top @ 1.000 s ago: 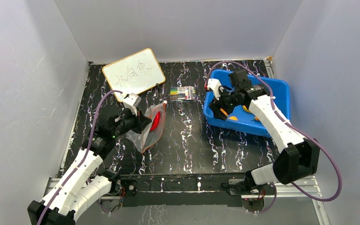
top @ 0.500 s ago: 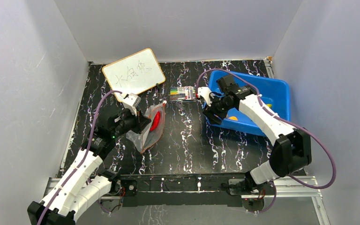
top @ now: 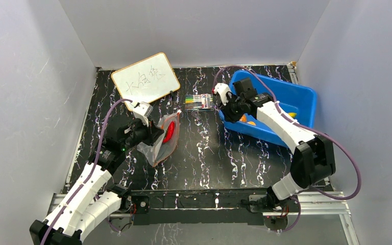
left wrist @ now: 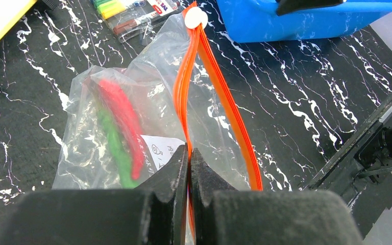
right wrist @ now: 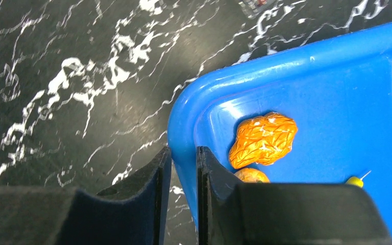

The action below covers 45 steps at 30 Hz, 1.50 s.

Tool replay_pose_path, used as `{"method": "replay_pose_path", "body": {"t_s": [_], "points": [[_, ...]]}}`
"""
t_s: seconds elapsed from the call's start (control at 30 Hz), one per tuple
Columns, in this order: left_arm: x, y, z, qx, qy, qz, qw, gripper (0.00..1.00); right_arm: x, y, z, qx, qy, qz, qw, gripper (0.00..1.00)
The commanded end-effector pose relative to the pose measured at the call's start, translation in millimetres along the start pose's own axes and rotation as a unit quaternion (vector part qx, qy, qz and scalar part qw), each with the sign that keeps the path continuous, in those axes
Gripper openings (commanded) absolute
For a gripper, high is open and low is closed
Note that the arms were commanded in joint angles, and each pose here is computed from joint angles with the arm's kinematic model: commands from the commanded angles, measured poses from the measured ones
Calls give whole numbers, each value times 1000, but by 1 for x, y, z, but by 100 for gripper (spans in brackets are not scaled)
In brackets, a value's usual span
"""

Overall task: Place the food in the zip-top bag and seal the zipper
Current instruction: Adjust the bin at the center of the board.

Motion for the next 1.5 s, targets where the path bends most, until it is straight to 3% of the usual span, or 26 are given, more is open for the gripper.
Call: {"method": "replay_pose_path", "body": {"t_s": [0.0,0.23,0.53,0.8,1.3,1.37,1.47], "points": [[3,-2,1,4,11,-7,1000,0,19,14,-28,-92,61,-32,993,16],[1,-2,5,21,12,-5,1000,0,45,43,-47,-130,176,-63,974,10],[0,0,7,26,14,2,1000,0,67,76,-80,-222,309,-97,920,10],[-1,0,9,31,13,4,999,0,81,91,-108,-287,393,-124,865,12],[-4,5,10,31,10,15,999,0,95,88,-156,-363,536,-185,739,13],[-5,5,11,34,9,17,999,0,106,82,-157,-350,542,-206,736,15],[-5,5,12,38,8,17,999,0,135,68,-151,-311,497,-229,777,26]]}}
Point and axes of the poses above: each gripper's point midway between its finger pads, its own y axis out along the fingers, its own z axis along the line the jaws close on, x = y × z, the point moved 6 cm from there along -y, back along the fingers, and after that the axes turned 4 degrees about y, right-handed, at the moved point
